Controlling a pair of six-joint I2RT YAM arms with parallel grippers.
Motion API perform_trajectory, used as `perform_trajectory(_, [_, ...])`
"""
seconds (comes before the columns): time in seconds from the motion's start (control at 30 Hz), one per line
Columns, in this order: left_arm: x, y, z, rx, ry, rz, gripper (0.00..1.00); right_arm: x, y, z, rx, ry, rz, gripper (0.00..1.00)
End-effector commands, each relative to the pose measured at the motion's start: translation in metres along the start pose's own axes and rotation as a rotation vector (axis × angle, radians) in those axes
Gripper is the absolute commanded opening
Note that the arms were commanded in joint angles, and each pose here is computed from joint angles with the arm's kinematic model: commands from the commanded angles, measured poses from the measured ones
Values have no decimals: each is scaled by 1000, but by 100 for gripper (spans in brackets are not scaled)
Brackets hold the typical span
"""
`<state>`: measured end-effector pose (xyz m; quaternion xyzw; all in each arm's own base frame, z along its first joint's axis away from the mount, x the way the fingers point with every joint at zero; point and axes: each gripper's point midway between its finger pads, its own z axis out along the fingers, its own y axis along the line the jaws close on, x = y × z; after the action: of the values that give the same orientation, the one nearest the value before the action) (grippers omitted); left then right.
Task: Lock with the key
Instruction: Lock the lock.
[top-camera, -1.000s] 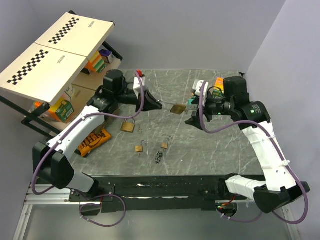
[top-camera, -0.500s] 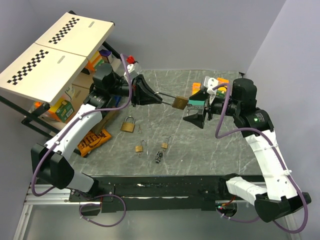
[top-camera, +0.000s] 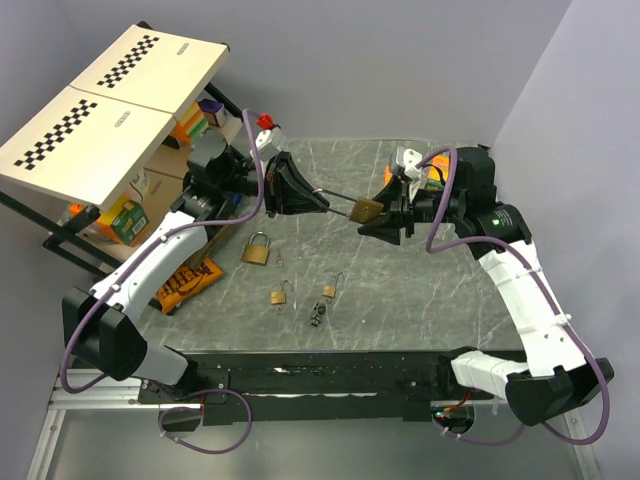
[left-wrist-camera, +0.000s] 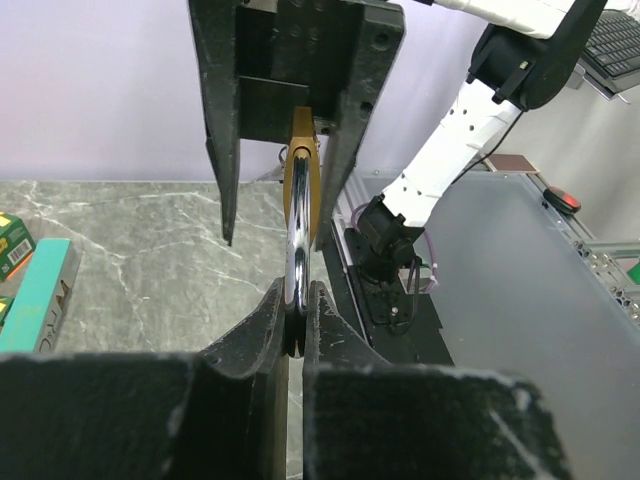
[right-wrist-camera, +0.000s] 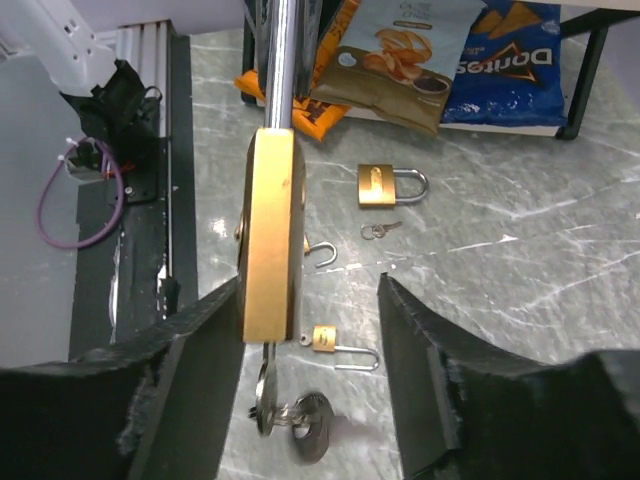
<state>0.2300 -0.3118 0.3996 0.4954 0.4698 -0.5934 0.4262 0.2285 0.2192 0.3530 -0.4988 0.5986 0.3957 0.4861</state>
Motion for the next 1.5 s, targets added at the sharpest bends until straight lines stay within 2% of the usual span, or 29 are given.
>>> perform_trajectory(0.0, [-24, -17, 1, 1, -37, 112, 1, -31, 10, -2, -41, -69, -79, 56])
perform_trajectory(0.2, [-20, -13, 4, -6, -35, 88, 1, -32, 11, 0, -48, -71, -78, 41])
perform_trajectory(0.3, [-19, -12, 5, -12, -33, 79, 1, -33, 11, 1, -53, -75, -83, 28])
perform_trajectory(0.33, [-17, -10, 5, -13, -30, 78, 1, -33, 12, 1, -57, -76, -78, 19])
perform_trajectory(0.5, [-7, -8, 10, -16, -9, 59, 1, -40, 16, 5, -107, -105, -71, 0])
perform_trajectory(0.8, [1, -8, 19, 9, 5, 82, 1, -48, 34, 16, -251, -128, 17, 0])
perform_trajectory(1.03, [7, -17, 25, 50, 19, 65, 1, -58, 22, 28, -227, -168, -15, 0])
perform_trajectory(1.47, [24, -15, 37, 72, 34, 14, 1, -74, 36, 51, -337, -211, -63, 0])
